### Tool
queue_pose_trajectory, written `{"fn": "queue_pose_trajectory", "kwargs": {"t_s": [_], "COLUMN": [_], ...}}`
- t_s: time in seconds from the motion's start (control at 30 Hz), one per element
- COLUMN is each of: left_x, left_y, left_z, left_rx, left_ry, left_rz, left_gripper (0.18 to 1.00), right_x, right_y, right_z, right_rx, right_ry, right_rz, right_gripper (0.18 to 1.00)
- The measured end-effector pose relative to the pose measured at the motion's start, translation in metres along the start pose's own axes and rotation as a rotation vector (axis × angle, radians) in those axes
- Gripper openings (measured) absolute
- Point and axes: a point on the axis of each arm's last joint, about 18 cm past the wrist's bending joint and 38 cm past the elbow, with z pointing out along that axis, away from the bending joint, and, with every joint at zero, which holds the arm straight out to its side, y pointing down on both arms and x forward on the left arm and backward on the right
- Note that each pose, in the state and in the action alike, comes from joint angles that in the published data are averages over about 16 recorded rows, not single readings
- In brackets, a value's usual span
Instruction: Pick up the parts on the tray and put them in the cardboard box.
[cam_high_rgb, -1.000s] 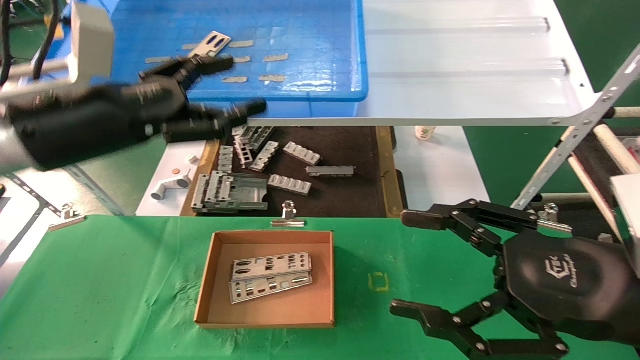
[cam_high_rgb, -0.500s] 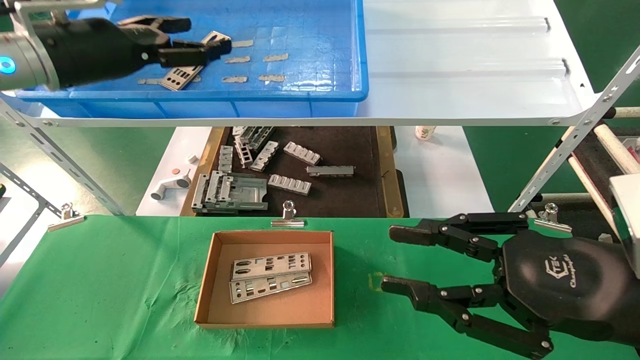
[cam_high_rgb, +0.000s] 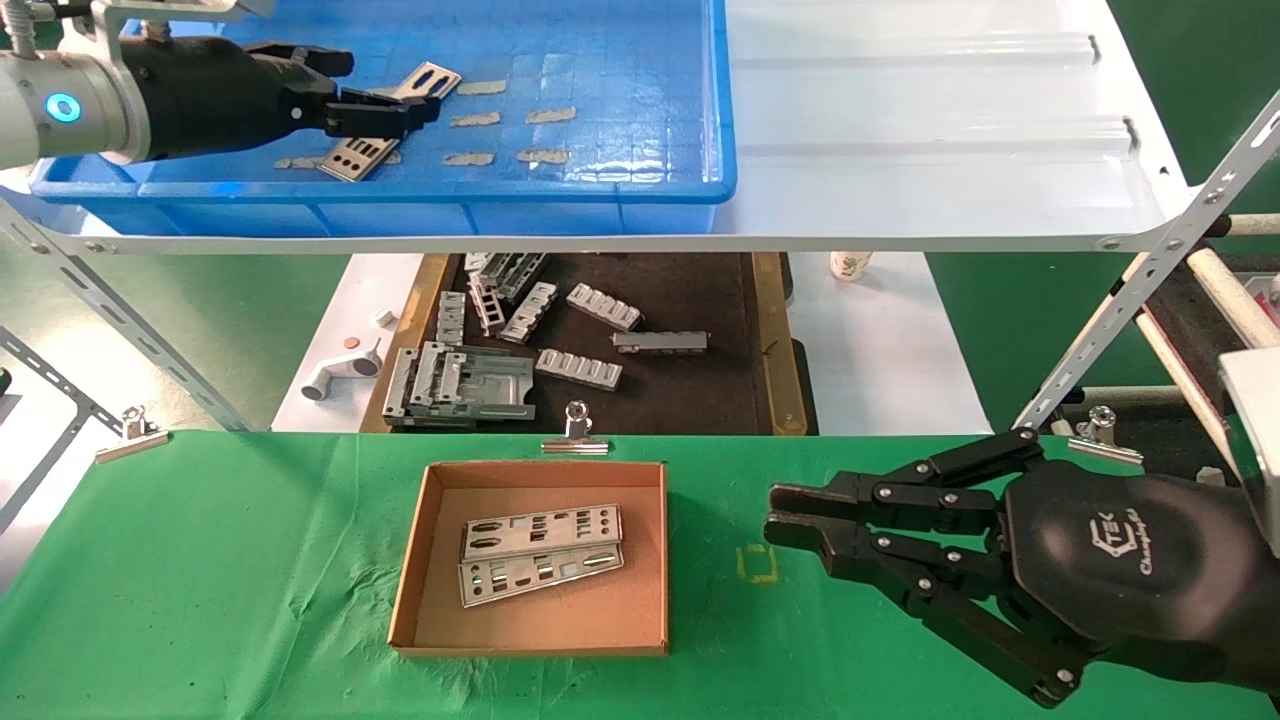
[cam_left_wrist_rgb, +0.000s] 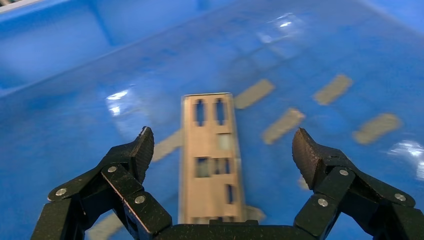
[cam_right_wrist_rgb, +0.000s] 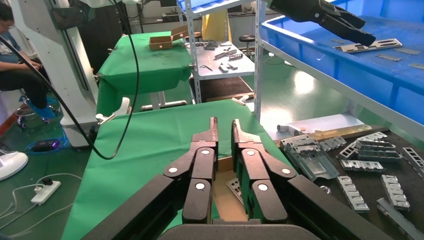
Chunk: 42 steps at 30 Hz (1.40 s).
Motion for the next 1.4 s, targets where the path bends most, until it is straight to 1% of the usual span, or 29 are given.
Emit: {"fn": "queue_pose_trajectory", "kwargs": {"t_s": [0.2,0.37,0.5,0.7,0.9,1.07,1.23,1.4], "left_x": [-0.001,0.002,0.005,0.008,0.008,0.008,0.008,0.007], "left_y": [0.004,0.007,0.01,0.014,0.016,0.014,0.014,0.014], "left_z": [0.007,0.01,0.011,0.012,0.014,0.014,0.015,0.015], "left_rx": [-0.011,-0.018,-0.024,-0.034,-0.038,-0.034,-0.032,-0.031], "left_ry": [-0.035,-0.029,-0.016,-0.008,-0.011,-0.014,-0.019,-0.025], "left_rz": [-0.008,-0.011,-0.011,-0.008,-0.004,0.001,0.002,0.0], "left_gripper": [0.999,0.992,0.98,0.933,0.848,0.746,0.621,0.53], "right_x": [0.0,0.0,0.0,0.0,0.0,0.0,0.0,0.0], "right_y": [0.0,0.0,0.0,0.0,0.0,0.0,0.0,0.0], "right_z": [0.0,0.0,0.0,0.0,0.0,0.0,0.0,0.0], "right_rx": [0.0,0.0,0.0,0.0,0.0,0.0,0.0,0.0], "right_ry": [0.0,0.0,0.0,0.0,0.0,0.0,0.0,0.0], "right_rz": [0.0,0.0,0.0,0.0,0.0,0.0,0.0,0.0], "right_gripper": [0.233,0.205,0.196,0.192,0.191,0.191,0.191,0.191]}}
